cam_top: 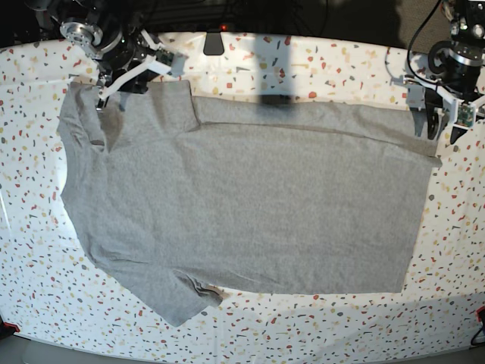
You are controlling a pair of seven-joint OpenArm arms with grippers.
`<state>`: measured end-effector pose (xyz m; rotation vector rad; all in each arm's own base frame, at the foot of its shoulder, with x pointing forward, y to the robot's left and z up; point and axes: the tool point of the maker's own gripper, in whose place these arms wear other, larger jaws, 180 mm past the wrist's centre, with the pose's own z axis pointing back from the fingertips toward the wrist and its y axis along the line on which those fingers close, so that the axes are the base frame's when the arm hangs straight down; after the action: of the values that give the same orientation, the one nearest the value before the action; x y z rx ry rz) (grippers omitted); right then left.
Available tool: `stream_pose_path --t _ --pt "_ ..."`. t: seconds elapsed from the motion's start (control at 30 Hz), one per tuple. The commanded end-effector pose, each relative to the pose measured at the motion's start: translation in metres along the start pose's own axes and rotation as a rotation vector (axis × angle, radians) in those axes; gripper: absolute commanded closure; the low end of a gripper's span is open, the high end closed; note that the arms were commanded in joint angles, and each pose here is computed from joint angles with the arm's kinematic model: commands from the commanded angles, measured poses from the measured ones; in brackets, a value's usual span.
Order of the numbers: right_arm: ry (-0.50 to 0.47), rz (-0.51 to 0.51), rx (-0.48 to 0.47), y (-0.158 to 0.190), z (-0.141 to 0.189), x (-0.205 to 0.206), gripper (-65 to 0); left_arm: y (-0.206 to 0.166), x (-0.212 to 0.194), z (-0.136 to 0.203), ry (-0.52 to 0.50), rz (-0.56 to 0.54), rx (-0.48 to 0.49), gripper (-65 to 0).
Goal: Fold the T-shirt properly
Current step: 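Move the right gripper onto the shirt body near the sleeve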
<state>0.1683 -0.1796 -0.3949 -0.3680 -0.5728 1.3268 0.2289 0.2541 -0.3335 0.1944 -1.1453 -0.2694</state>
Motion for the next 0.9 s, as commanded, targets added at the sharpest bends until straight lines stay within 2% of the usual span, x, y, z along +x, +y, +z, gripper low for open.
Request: stream_pose_path --t 0.0,0.23,0.4,0.5,0.67,0.87 --pt "-0.008 0.002 -0.031 -0.012 0.001 0.001 -13.5 0.005 0.013 0.001 -0.046 -0.013 0.011 -25.1" --pt "0.0 -0.022 -0.063 -0.023 0.0 0.001 0.0 0.005 0.013 0.001 -0.045 -0.013 0.011 -25.1" --pt "-0.027 -0.061 -0.205 -0.052 0.008 0.01 0.0 0.005 0.013 0.001 -0.046 -0.013 0.011 -25.1" --pt "-0.045 -0.069 -0.249 -0.069 0.009 0.016 0.0 0.005 0.013 0.001 -0.046 -0.013 0.011 -25.1" --pt "-0.095 -0.165 -0.239 -0.087 0.004 0.027 0.0 0.005 0.013 0.001 -0.046 -0.013 0.011 -25.1" --pt "-0.126 -0.23 -0.271 -0.105 -0.01 0.042 0.0 0.005 0.013 0.001 -0.045 -0.013 0.01 -25.1"
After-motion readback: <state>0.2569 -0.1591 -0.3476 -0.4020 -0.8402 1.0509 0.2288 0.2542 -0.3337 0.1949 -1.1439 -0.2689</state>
